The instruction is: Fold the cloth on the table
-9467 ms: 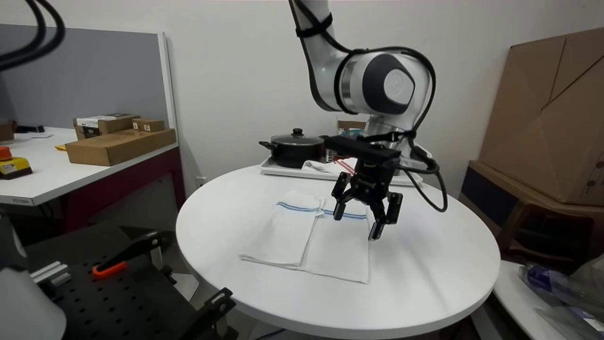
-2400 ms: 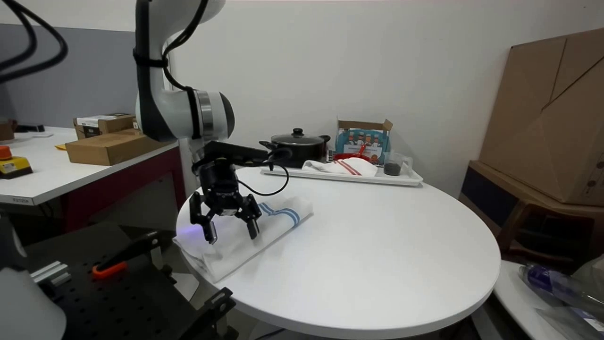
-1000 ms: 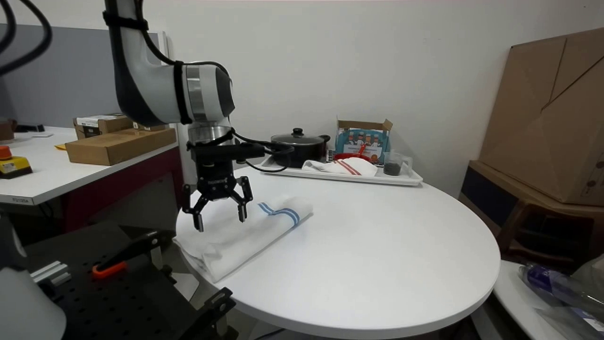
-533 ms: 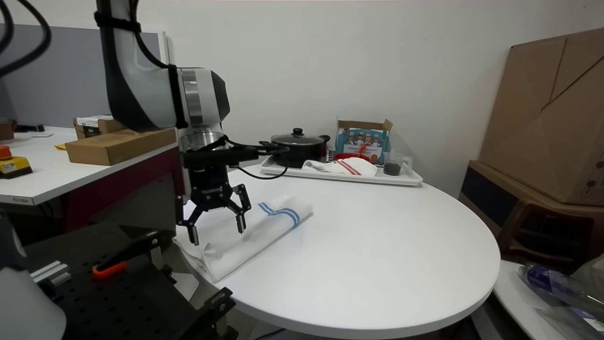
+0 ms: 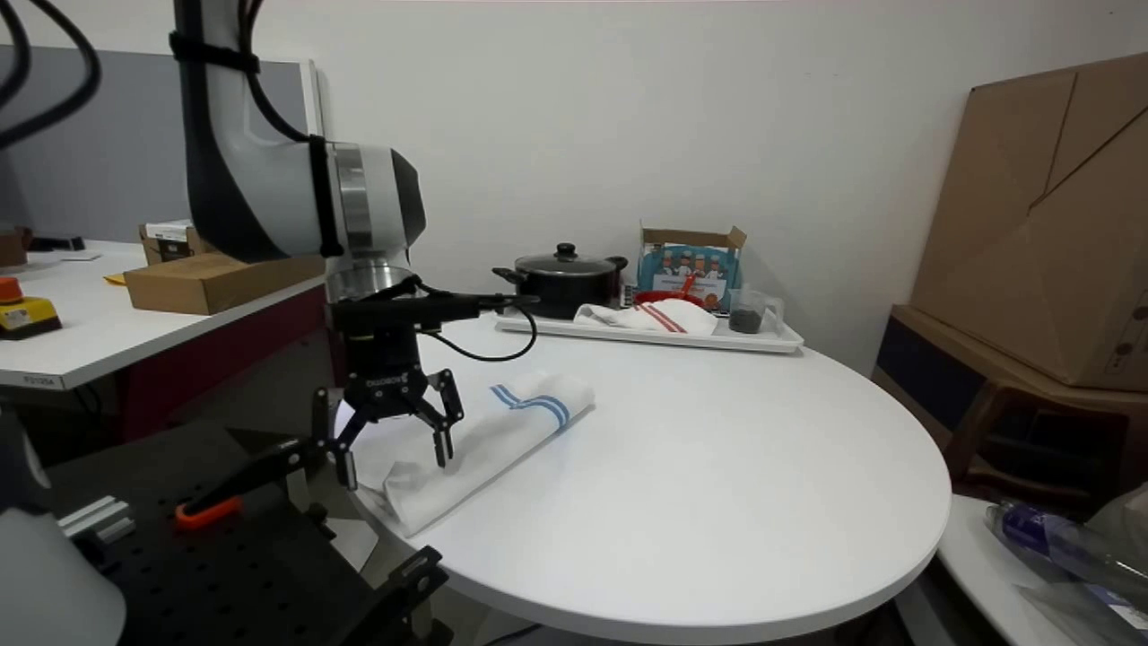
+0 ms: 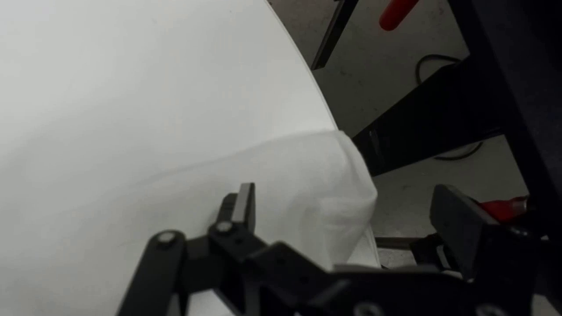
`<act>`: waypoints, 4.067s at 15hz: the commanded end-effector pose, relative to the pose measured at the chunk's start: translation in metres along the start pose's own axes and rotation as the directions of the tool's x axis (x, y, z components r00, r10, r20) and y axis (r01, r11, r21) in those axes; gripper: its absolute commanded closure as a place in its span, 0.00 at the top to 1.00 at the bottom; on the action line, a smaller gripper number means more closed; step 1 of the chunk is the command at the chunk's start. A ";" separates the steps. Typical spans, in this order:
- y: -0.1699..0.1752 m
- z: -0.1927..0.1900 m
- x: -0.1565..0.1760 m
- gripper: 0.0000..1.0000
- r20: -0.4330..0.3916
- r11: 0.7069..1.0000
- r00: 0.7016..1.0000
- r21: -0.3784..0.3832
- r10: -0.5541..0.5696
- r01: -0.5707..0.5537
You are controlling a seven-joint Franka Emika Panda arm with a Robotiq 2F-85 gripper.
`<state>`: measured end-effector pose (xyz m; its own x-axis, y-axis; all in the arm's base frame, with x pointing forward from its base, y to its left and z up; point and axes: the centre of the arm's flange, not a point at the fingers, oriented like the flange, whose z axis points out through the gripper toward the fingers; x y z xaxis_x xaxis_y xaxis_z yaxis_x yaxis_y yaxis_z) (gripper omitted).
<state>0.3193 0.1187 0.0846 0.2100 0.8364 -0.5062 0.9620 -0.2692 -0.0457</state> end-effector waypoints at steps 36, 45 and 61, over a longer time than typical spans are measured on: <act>0.112 -0.116 -0.004 0.10 0.479 0.959 0.874 0.207 0.073 -0.194; 0.234 -0.107 -0.016 0.10 0.613 0.848 0.789 0.433 -0.029 -0.305; 0.296 -0.068 0.048 0.11 0.687 0.983 0.721 0.177 -0.084 -0.054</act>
<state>0.6048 0.1070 0.1094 -0.0188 0.2907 -0.9566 0.8890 -0.4330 -0.1491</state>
